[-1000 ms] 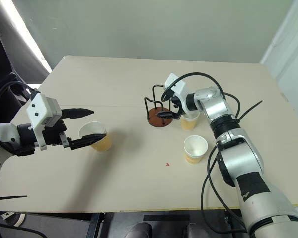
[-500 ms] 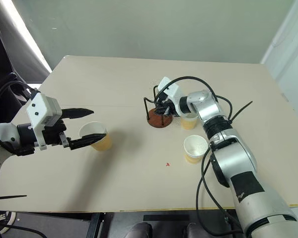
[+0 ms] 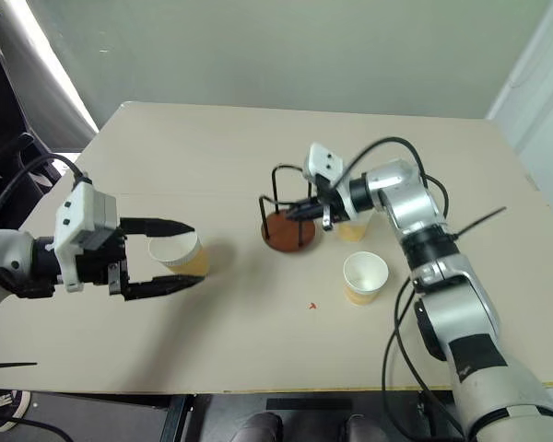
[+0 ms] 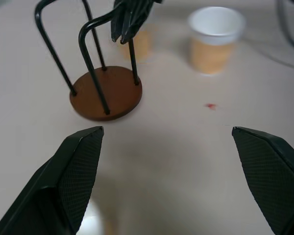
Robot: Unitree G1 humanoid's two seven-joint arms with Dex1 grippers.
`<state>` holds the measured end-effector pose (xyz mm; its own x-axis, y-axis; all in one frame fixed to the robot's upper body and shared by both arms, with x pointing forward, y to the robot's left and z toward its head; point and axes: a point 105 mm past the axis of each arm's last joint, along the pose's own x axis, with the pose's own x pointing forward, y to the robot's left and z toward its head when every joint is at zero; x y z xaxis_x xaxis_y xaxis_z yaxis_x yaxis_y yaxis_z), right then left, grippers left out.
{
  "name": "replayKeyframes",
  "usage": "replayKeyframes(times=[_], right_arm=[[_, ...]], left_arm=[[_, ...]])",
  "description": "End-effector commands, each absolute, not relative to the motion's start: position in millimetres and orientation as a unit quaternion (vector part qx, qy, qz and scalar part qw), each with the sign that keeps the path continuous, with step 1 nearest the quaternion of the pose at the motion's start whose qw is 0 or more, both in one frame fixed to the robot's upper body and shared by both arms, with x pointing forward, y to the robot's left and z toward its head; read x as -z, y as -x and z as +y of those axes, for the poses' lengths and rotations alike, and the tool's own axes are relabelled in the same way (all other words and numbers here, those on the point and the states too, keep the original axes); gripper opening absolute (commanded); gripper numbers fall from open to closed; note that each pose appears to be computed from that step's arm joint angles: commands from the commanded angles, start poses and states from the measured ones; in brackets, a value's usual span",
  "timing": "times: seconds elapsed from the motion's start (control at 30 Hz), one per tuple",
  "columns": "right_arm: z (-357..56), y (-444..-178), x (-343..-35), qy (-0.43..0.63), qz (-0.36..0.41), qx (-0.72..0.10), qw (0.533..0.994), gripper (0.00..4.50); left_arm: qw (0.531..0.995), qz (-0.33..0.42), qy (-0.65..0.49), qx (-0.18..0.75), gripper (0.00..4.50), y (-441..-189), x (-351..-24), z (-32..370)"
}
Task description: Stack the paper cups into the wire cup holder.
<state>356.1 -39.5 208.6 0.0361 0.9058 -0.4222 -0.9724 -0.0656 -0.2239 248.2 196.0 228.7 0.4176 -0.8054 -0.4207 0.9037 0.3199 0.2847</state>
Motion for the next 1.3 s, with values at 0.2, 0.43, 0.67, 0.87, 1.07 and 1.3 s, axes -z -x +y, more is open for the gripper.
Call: replayKeyframes(times=[0.2,0.43,0.67,0.87,1.07,1.3], right_arm=[[-60,-288,-202,0.256,0.089,-0.759,0.592,0.04],[-66,-277,-184,0.281,0.103,-0.759,0.578,0.04],[-62,-277,-177,0.269,0.117,-0.757,0.584,1.11],[-72,-270,-178,0.289,0.125,-0.762,0.567,3.26],[-97,-261,-225,0.359,0.086,-0.741,0.561,4.44],[-130,-270,-241,0.417,0.109,-0.672,0.602,4.44]], left_arm=[[0.717,0.158,-0.284,0.617,4.5,-221,-209,174],[0.708,0.167,-0.297,0.618,4.5,-225,-199,173],[0.709,0.165,-0.297,0.618,4.5,-229,-201,175],[0.709,0.16,-0.295,0.62,4.5,-231,-200,175],[0.709,0.141,-0.291,0.627,4.5,-235,-206,174],[0.725,0.108,-0.277,0.622,4.5,-240,-215,174]])
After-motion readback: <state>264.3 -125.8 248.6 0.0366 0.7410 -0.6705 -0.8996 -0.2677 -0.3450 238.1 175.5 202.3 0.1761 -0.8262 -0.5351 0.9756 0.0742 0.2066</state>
